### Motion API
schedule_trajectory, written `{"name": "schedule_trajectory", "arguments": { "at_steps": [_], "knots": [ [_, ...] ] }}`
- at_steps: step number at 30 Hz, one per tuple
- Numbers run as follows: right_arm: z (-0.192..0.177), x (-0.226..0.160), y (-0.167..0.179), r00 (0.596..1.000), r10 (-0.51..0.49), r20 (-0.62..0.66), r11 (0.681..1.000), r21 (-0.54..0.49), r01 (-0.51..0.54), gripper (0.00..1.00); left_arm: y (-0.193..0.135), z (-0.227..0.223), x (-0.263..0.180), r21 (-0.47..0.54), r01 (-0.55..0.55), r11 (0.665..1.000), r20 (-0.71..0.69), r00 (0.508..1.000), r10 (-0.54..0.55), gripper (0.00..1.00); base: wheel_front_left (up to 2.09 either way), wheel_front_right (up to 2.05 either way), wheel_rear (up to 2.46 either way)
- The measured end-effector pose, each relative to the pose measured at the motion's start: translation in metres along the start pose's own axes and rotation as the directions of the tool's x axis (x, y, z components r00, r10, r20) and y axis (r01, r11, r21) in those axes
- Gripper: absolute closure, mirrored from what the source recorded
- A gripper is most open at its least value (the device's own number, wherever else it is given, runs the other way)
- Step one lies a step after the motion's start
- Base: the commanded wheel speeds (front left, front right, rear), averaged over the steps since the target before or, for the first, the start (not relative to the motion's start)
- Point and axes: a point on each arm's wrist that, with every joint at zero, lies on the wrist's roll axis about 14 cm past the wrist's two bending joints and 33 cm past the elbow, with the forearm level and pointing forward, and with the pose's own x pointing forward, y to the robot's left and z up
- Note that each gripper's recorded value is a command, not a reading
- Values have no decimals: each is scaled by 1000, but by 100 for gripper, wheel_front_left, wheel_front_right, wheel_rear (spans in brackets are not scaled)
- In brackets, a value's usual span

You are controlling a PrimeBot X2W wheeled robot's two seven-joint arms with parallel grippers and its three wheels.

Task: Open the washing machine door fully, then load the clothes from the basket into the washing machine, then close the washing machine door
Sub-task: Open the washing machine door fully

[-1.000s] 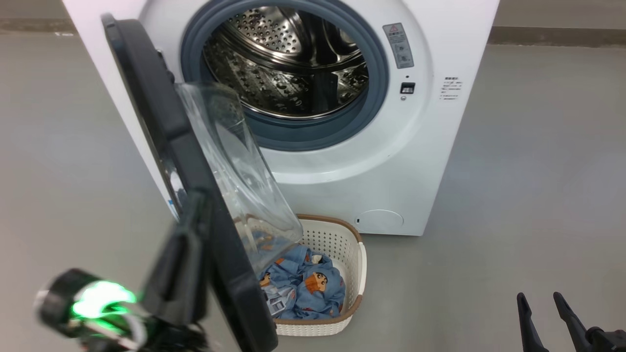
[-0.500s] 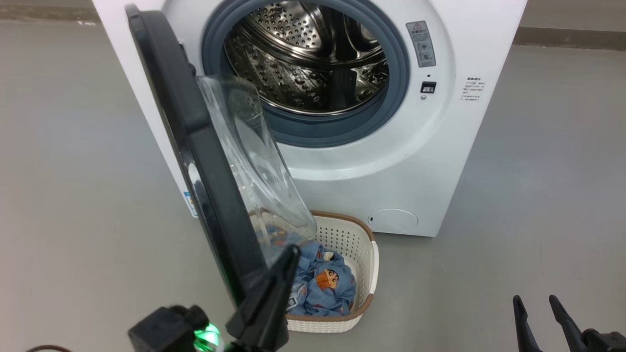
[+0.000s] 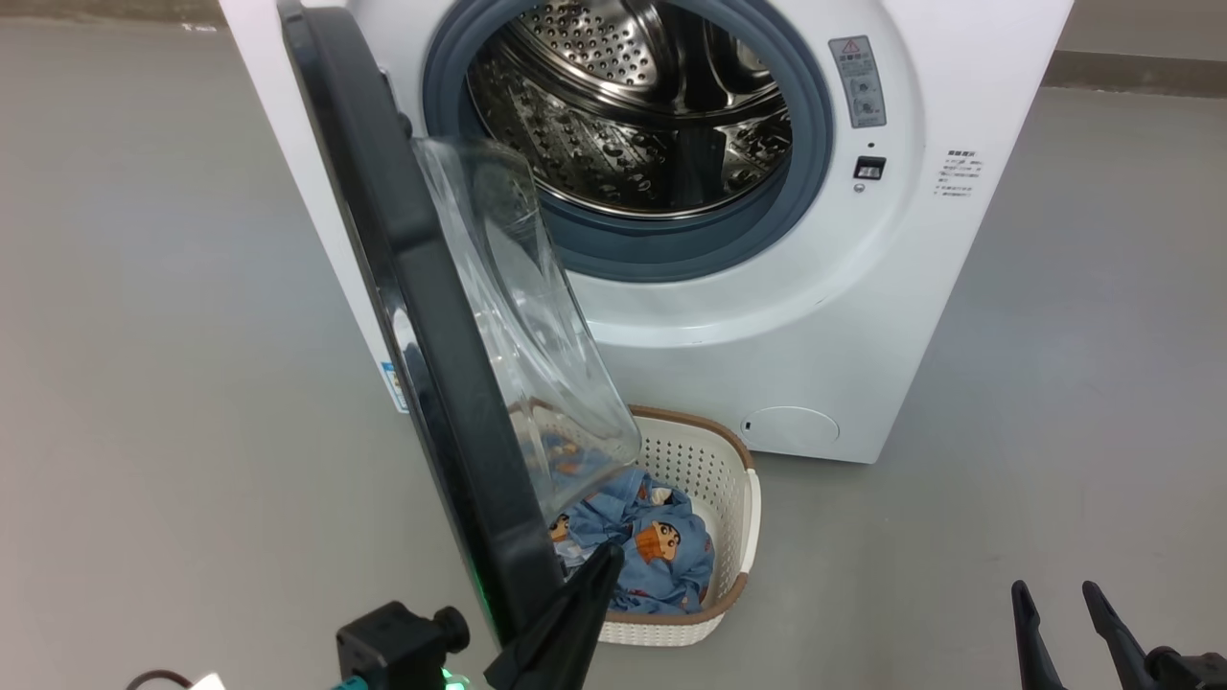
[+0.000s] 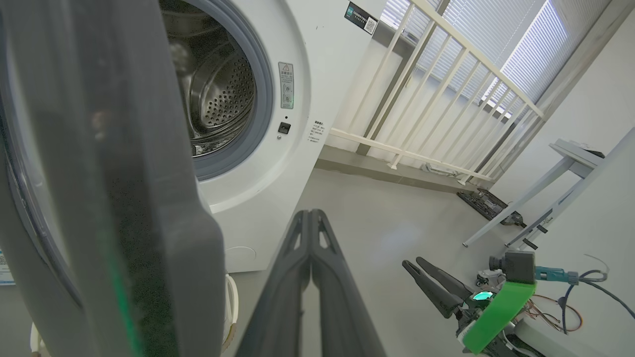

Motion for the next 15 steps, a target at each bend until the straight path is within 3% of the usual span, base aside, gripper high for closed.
{"name": "schedule_trajectory", "arguments": {
  "at_steps": [15],
  "knots": [
    [-16, 10, 7, 999, 26, -48, 1000, -3, -27, 0, 26, -11, 4, -24, -81, 996, -36, 996, 81, 100, 0, 0, 0]
  ]
}}
